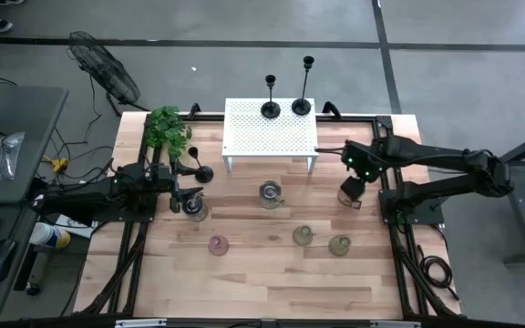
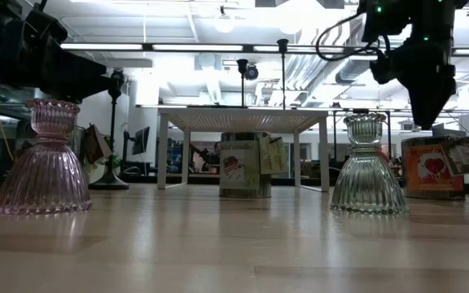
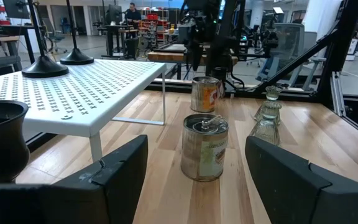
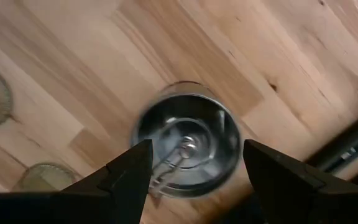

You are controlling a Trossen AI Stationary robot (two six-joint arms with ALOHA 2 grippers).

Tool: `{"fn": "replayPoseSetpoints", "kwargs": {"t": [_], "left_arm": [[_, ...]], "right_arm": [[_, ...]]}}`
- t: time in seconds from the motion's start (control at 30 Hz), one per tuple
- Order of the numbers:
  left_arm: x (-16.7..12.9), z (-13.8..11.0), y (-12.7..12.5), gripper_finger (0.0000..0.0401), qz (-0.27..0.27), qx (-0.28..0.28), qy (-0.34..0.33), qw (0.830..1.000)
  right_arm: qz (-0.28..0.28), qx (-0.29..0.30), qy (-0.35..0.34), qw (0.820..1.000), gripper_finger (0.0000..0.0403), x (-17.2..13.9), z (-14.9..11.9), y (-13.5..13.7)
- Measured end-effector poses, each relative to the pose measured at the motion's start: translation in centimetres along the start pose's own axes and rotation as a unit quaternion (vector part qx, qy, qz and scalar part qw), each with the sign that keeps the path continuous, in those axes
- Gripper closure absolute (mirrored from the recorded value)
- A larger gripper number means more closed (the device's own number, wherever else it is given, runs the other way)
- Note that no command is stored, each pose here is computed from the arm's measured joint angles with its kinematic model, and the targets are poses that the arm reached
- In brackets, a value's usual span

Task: Pick & Place candle stick holders
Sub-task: Put the orange scented candle on the shelf

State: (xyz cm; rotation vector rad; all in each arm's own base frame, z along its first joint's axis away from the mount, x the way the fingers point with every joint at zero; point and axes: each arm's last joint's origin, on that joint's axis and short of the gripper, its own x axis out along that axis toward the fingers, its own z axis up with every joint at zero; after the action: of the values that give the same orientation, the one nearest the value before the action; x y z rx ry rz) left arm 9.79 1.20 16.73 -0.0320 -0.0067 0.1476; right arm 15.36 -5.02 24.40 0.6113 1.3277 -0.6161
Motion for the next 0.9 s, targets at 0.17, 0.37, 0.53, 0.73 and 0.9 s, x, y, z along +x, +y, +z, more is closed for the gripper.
{"fn": "replayPoseSetpoints", "kwargs": {"t": [0.17, 0.37, 0.53, 0.73, 0.9], "left_arm": [[0.0, 0.0, 0.0, 0.0136, 0.0, 0.0, 0.0, 1.0], [0.0, 0.0, 0.0, 0.0136, 0.0, 0.0, 0.0, 1.0], [0.0, 0.0, 0.0, 0.0136, 0.0, 0.0, 0.0, 1.0], [0.0, 0.0, 0.0, 0.0136, 0.0, 0.0, 0.0, 1.0], [0.0, 0.0, 0.0, 0.0136, 0.0, 0.0, 0.0, 1.0]], "right_arm": [[-0.011, -0.003, 0.034, 0.999, 0.016, 0.1, -0.1, -0.9], [-0.021, -0.008, 0.041, 0.999, 0.016, 0.6, 0.5, -1.4], [-0.031, -0.006, 0.051, 0.998, 0.016, 2.0, 0.5, -1.9], [-0.028, -0.003, 0.05, 0.998, 0.016, 2.8, 0.4, -2.0], [-0.02, 0.004, 0.054, 0.998, 0.016, 3.2, 0.2, -2.2]]}}
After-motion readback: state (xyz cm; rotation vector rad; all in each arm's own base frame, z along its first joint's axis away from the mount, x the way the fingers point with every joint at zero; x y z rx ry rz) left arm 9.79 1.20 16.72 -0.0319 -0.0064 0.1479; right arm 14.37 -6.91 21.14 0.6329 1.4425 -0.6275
